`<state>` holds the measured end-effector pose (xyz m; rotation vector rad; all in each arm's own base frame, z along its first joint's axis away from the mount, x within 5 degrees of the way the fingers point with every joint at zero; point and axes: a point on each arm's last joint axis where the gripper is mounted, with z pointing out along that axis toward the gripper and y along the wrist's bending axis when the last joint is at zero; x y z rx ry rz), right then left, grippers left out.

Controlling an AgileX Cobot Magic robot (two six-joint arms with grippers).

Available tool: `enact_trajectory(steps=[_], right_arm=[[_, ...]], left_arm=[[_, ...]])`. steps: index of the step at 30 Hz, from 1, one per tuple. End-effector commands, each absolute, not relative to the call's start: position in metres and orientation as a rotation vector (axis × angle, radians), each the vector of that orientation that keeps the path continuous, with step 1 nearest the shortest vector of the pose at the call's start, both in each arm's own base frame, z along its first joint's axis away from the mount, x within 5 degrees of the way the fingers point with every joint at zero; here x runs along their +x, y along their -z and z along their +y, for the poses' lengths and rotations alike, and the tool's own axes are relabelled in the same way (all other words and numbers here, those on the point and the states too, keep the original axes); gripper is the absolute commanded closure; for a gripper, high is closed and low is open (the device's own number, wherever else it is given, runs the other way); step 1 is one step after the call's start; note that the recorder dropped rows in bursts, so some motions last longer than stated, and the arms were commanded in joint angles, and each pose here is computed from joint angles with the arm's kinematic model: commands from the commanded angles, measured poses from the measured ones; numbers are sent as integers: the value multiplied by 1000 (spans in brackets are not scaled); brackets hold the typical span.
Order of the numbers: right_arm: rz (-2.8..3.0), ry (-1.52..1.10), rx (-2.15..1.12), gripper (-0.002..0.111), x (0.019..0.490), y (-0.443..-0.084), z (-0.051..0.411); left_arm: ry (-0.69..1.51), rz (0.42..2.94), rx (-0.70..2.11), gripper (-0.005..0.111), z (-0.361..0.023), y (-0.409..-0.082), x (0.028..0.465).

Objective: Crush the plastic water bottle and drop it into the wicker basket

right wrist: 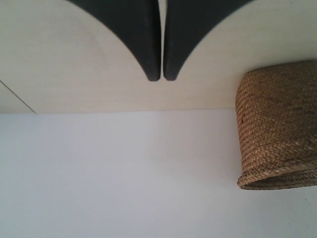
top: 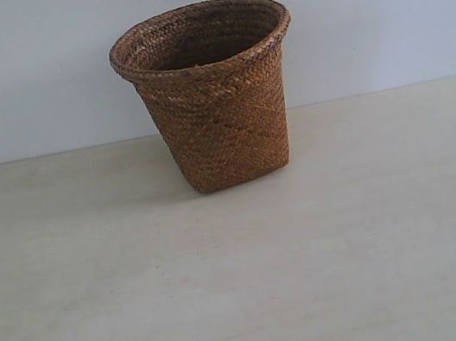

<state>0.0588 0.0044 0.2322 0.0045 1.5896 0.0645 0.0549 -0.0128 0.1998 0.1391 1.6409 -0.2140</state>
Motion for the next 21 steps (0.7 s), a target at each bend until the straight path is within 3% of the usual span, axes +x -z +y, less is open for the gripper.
enact_trajectory(steps=[1, 21], right_arm=[[1584, -60, 5, 108, 58, -232, 4], [1584, -60, 5, 108, 58, -232, 4]], left_arm=[[169, 1682, 121, 102, -11, -195, 55], [149, 1778, 105, 102, -9, -186, 54]])
